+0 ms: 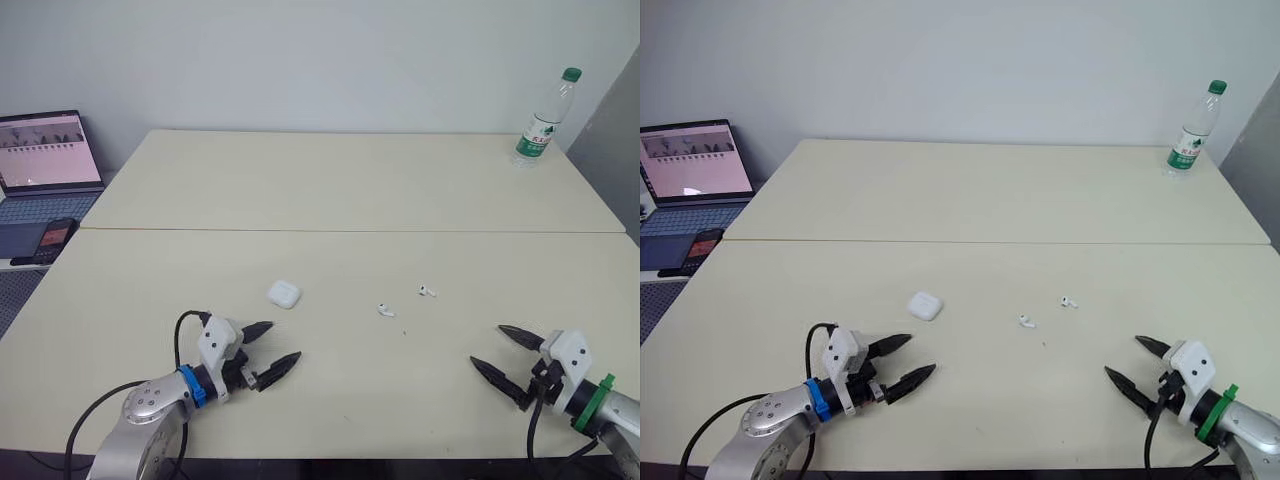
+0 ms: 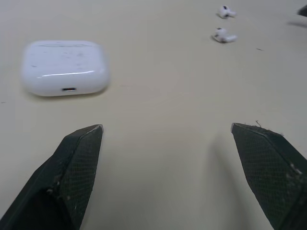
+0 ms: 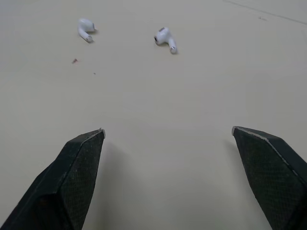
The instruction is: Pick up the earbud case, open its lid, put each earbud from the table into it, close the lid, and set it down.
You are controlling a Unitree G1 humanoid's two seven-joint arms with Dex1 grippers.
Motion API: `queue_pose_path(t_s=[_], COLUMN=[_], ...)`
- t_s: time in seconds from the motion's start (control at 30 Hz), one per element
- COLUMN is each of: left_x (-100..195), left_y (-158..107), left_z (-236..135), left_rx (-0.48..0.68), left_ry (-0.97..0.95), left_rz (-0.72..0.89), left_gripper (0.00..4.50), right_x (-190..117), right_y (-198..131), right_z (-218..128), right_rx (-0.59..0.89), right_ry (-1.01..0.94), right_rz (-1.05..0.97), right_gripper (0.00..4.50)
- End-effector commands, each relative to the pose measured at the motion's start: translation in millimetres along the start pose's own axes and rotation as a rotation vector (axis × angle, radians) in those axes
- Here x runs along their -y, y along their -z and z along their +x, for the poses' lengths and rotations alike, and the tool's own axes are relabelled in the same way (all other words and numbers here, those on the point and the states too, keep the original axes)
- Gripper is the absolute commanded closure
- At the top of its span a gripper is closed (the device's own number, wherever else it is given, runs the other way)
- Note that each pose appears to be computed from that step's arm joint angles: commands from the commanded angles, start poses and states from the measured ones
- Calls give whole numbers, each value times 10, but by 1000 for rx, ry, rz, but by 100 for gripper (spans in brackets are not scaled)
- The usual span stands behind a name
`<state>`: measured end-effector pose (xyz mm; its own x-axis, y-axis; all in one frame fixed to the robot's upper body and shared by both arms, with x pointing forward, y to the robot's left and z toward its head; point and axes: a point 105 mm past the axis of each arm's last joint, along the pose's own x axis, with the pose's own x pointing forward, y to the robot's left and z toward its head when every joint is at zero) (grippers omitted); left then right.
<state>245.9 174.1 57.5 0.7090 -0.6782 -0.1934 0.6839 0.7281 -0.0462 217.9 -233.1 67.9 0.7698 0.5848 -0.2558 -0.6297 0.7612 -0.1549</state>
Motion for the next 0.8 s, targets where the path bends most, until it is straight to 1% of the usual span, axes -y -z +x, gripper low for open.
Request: queue_pose_path(t_s=[0.03, 0.23, 0.33, 0.43, 0.57, 0.7, 0.8], left_x=[-190, -256, -252, -258, -278, -236, -221], left_y=[-195, -251, -233, -200, -89, -83, -76], left_z=[4, 214, 306, 399, 529, 592, 556], left_rx=[88, 119, 113, 93, 34, 39, 41], left_ry=[-113, -176, -182, -186, -190, -174, -173], left_rz=[42, 66, 70, 76, 88, 56, 51], left_gripper=[0, 0, 0, 0, 0, 0, 57], right_x=[-165, -522, -622, -635, -609, -585, -556], right_y=[-223, -577, -741, -861, -893, -874, -862], right_z=[68, 186, 221, 251, 264, 235, 212], right_rx=[79, 179, 227, 261, 269, 261, 257], right_ry=[-83, -266, -312, -319, -304, -289, -270], right_rz=[-21, 10, -4, -37, -55, -61, -65], right_gripper=[5, 5, 5, 5, 5, 5, 0])
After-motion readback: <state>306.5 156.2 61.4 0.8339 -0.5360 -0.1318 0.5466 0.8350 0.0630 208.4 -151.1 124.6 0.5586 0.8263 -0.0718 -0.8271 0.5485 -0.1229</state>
